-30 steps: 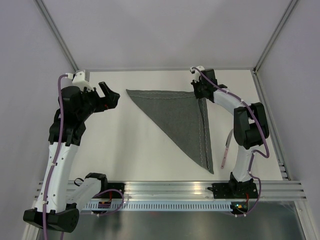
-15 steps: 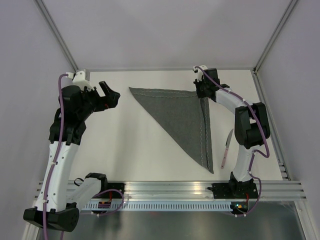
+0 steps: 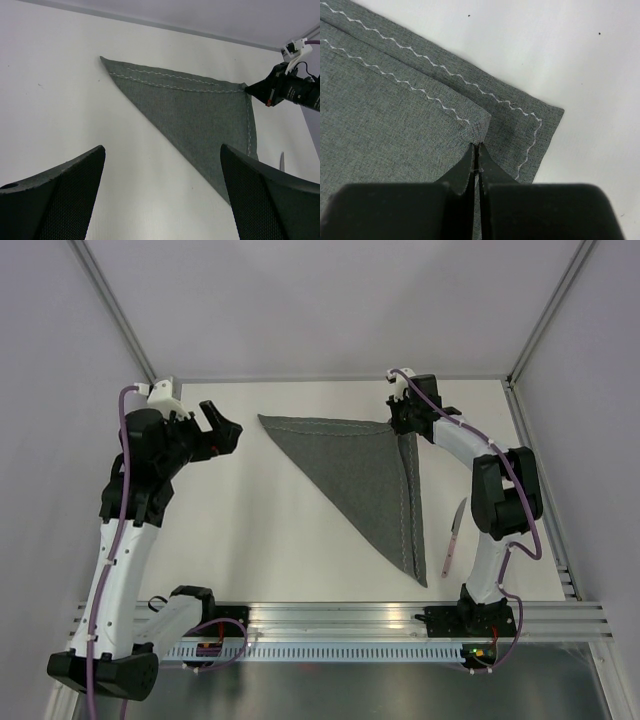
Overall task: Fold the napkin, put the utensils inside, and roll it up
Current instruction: Fold the napkin at the center of the board.
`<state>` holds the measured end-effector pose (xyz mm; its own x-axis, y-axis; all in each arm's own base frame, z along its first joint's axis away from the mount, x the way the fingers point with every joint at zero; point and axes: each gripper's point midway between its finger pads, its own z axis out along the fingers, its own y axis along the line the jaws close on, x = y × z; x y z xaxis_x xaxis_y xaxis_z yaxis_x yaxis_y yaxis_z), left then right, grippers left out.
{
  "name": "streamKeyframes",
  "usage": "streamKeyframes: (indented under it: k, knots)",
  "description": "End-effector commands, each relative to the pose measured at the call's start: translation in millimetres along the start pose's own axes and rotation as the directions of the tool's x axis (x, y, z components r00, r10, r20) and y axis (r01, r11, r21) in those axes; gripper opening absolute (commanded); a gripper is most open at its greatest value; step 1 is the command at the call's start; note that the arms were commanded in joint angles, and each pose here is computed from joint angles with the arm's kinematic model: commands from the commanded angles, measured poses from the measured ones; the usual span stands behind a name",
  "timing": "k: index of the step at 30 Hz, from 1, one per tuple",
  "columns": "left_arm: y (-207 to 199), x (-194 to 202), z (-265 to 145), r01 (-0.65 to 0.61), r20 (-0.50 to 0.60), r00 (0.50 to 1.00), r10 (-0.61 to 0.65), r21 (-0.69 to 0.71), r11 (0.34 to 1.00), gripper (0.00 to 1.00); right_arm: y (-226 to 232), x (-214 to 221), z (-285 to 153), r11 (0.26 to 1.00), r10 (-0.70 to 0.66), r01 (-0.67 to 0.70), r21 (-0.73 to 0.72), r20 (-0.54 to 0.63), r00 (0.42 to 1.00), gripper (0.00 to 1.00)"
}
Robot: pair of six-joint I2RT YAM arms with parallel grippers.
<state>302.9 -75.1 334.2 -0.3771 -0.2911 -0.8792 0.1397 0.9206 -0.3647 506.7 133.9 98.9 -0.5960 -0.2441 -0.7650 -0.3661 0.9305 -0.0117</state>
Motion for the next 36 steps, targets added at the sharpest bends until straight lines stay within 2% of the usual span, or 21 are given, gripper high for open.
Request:
streamKeyframes:
  k: [1,3,6,12,13,17,19,25,27,28,29,32,33,34,36]
  knots:
    - [-5,-7,11,0.059,0.027,0.998,-0.06,0.024,0.998,1.0,0,-45,-21,1.0,0.0,0.001,-0.011,0.119,0.993,0.0]
    - [-4,-6,23,0.105,0.028,0.994,-0.106,0.022,0.994,1.0,1,-42,-19,1.0,0.001,0.001,-0.012,0.111,0.994,0.0]
    - [15,-4,51,0.152,0.044,0.988,-0.149,-0.063,0.986,1.0,1,-37,-17,1.0,0.005,-0.004,-0.012,0.104,0.995,0.01]
    - [44,19,118,0.25,0.072,0.967,-0.243,-0.131,0.959,1.0,3,-32,-14,1.0,0.008,-0.007,-0.018,0.092,0.996,0.01]
    - [59,31,135,0.263,0.062,0.965,-0.256,-0.196,0.945,1.0,3,-33,-15,1.0,0.007,-0.006,-0.019,0.093,0.996,0.0]
    - [84,41,172,0.264,0.068,0.964,-0.255,-0.307,0.914,1.0,4,-34,-15,1.0,0.005,-0.003,-0.019,0.095,0.995,0.0]
    - [101,53,198,0.257,0.048,0.965,-0.258,-0.375,0.891,0.97,4,-35,-16,1.0,0.004,-0.003,-0.019,0.098,0.995,0.0]
    - [121,72,268,0.27,0.02,0.957,-0.289,-0.423,0.865,0.91,3,-38,-17,1.0,0.001,0.001,-0.017,0.101,0.995,0.0]
    - [120,59,285,0.29,0.045,0.953,-0.299,-0.42,0.86,0.87,2,-38,-18,1.0,-0.008,0.01,-0.011,0.104,0.995,0.0]
    - [128,78,299,0.289,0.014,0.949,-0.316,-0.442,0.849,0.85,2,-39,-19,1.0,-0.01,0.011,-0.009,0.106,0.994,0.0]
    - [123,67,308,0.303,0.032,0.947,-0.32,-0.424,0.854,0.82,1,-39,-19,1.0,-0.014,0.014,-0.006,0.108,0.994,0.01]
    - [131,88,331,0.307,0.002,0.939,-0.343,-0.453,0.837,0.77,0,-40,-18,1.0,-0.018,0.018,-0.002,0.11,0.994,0.0]
    - [127,77,337,0.311,0.023,0.941,-0.337,-0.444,0.84,0.77,1,-40,-18,1.0,-0.019,0.019,-0.003,0.111,0.994,0.0]
    - [132,90,346,0.3,0.003,0.942,-0.337,-0.459,0.836,0.76,0,-40,-17,1.0,-0.018,0.018,-0.002,0.11,0.994,0.0]
    - [127,85,353,0.291,0.005,0.946,-0.325,-0.463,0.837,0.72,1,-40,-17,1.0,-0.016,0.016,-0.007,0.111,0.994,0.01]
